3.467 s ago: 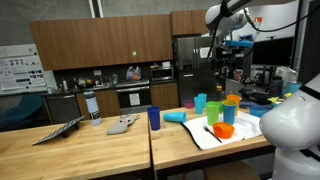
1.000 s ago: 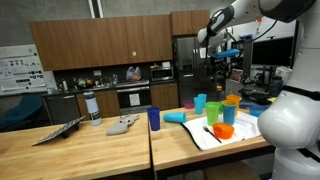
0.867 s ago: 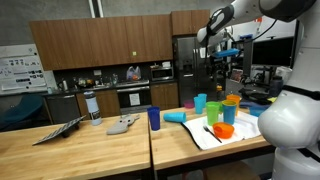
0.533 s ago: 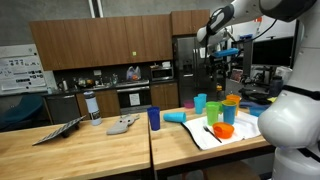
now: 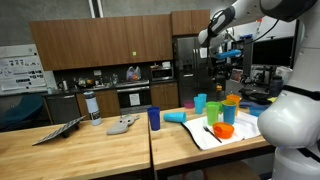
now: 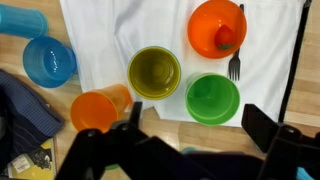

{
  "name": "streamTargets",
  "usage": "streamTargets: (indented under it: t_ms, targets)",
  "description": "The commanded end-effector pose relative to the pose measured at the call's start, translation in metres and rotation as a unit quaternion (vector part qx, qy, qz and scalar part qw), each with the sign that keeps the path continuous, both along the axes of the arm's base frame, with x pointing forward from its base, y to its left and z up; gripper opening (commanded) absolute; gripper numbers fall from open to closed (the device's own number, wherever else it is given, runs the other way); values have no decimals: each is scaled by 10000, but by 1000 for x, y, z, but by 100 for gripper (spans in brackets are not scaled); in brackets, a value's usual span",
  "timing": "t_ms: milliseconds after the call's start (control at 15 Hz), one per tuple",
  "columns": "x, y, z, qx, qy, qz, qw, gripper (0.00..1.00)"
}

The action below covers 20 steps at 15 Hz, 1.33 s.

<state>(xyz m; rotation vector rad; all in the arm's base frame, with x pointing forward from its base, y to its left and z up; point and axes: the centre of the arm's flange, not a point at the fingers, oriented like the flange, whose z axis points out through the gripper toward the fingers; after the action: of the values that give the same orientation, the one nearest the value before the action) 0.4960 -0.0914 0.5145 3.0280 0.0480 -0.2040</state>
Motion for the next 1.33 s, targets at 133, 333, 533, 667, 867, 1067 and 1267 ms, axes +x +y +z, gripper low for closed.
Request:
streamTargets:
  t_ms: [133, 333, 533, 667, 867, 1067, 1267]
  targets:
    - [-33, -12, -7, 45, -181, -290, 9994, 100]
    - [-32, -4, -10, 120, -370, -362, 9986, 100]
    - [-20, 18, -18, 45, -512, -64, 9987, 100]
    - [-10, 35, -27, 75, -595, 110, 9981, 100]
    - [7, 64, -39, 436, -827, 257, 9953, 100]
    - [25, 87, -49, 734, -960, 254, 9924, 100]
    - [38, 99, -63, 1009, -965, 159, 9901, 100]
